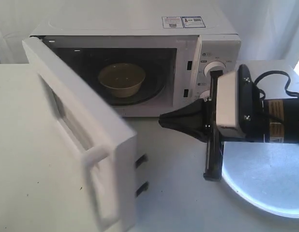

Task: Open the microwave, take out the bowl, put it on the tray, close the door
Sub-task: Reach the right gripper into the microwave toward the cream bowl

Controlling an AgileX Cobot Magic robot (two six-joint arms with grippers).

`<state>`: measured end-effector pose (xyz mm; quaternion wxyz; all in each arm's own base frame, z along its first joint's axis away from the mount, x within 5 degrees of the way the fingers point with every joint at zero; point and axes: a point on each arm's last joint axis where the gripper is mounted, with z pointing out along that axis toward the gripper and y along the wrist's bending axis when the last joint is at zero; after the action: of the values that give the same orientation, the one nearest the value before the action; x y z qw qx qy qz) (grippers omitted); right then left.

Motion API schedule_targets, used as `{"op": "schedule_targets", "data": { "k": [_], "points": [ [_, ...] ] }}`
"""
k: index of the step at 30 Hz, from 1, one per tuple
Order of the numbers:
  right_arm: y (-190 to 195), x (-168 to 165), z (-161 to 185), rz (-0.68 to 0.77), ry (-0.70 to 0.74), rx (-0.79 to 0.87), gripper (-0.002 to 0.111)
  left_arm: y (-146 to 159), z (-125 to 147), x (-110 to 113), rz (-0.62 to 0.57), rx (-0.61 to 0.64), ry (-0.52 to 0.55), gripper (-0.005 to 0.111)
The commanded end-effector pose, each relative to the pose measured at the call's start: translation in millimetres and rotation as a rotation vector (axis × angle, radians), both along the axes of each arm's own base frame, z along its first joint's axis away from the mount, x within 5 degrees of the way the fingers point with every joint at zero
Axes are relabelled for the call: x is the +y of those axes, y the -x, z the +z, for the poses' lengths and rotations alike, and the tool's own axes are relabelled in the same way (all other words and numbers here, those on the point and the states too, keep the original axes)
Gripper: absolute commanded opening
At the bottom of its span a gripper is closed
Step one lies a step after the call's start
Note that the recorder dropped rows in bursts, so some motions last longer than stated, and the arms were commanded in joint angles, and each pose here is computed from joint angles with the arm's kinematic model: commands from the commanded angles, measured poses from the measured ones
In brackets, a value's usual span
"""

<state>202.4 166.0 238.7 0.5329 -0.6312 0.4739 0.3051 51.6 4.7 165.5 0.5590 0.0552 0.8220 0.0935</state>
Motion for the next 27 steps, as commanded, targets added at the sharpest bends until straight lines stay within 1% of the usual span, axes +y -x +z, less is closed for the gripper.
{"op": "schedule_targets", "data": {
  "k": [1, 7, 11, 14, 18, 20, 23, 24, 25, 26, 27],
  "points": [
    [-13, -1, 11, -0.166, -0.128, 0.106, 0.0, 0, 1, 0, -0.002, -0.004, 0.011, 0.0],
    [-24, -2, 15, -0.277, -0.234, 0.161, 0.0, 0, 1, 0, -0.002, -0.004, 0.011, 0.0],
    [-34, 3, 9, -0.328, -0.27, 0.107, 0.0, 0, 1, 0, -0.002, -0.004, 0.011, 0.0],
    [-40, 18, -1, -0.327, -0.269, 0.104, 0.0, 0, 1, 0, -0.002, -0.004, 0.011, 0.0],
    [-51, 48, -15, -0.324, -0.276, 0.118, 0.0, 0, 1, 0, -0.002, -0.004, 0.011, 0.0],
    [-59, 63, -20, -0.346, -0.264, 0.081, 0.0, 0, 1, 0, -0.002, -0.004, 0.011, 0.0],
    [-72, 86, -28, -0.344, -0.204, -0.017, 0.0, 0, 1, 0, -0.002, -0.004, 0.011, 0.0],
    [-76, 94, -31, -0.334, -0.183, -0.049, 0.001, 0, 1, 0, -0.002, -0.004, 0.011, 0.0],
    [-82, 109, -36, -0.308, -0.153, -0.112, 0.006, 0, 1, 0, -0.002, -0.004, 0.011, 0.0],
    [-85, 116, -40, -0.291, -0.135, -0.163, 0.011, 0, 1, 0, -0.002, -0.004, 0.011, 0.0],
    [-91, 127, -49, -0.27, -0.103, -0.227, 0.02, 0, 1, 0, -0.002, -0.004, 0.011, 0.0]
  ]
}}
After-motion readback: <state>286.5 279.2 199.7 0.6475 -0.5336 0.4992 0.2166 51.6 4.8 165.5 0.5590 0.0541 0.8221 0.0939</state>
